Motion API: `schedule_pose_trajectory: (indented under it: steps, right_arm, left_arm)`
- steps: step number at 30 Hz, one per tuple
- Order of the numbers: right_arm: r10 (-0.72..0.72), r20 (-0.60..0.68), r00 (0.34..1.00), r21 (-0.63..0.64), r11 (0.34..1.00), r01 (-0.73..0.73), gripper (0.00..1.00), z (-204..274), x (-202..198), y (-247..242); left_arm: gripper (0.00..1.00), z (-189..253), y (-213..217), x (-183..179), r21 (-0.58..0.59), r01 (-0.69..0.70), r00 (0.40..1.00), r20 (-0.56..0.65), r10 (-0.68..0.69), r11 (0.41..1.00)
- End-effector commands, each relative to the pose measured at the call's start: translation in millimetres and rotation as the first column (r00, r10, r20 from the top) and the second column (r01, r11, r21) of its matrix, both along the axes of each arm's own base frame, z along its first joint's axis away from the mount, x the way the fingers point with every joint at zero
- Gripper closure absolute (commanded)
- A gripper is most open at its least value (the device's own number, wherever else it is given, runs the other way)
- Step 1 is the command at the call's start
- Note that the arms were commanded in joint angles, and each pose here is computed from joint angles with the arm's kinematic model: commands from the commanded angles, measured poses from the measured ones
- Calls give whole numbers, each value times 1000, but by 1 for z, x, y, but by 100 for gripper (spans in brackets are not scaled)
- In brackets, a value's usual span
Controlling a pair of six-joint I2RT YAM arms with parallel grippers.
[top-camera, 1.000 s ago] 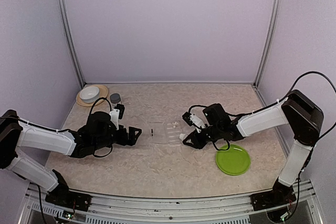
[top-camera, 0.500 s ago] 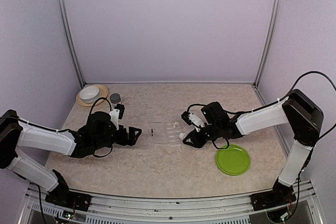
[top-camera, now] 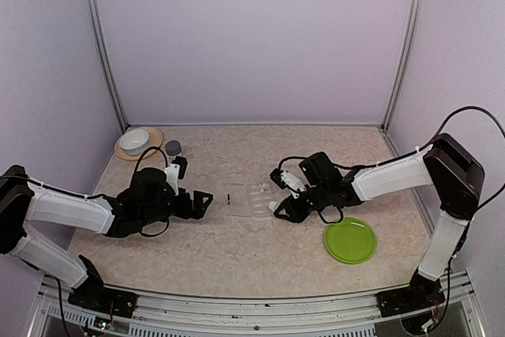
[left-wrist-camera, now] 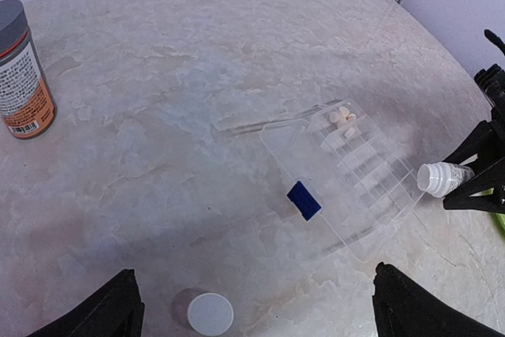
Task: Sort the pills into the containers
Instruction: Pour the pill into the pill bottle.
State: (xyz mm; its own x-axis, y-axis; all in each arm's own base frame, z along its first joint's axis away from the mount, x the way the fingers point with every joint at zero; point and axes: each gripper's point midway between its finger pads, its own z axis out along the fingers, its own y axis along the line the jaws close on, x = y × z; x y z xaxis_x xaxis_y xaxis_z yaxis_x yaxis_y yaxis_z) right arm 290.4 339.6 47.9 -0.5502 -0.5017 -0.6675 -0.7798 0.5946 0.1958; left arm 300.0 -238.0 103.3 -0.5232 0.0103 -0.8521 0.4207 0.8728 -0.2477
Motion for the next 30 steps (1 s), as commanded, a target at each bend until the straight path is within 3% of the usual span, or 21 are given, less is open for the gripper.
schedule_pose_trajectory:
  steps: [1, 30]
  right_arm:
    - [12, -7, 1000, -25, 1000, -13, 100, -4, -1, 3]
    - [24, -36, 999, -91, 996, -28, 100, -3, -3, -1]
  left_arm:
    - [1, 4, 0, 1, -17, 5, 1000, 12, -4, 1000]
    - [1, 4, -1, 1, -20, 7, 1000, 13, -7, 1000]
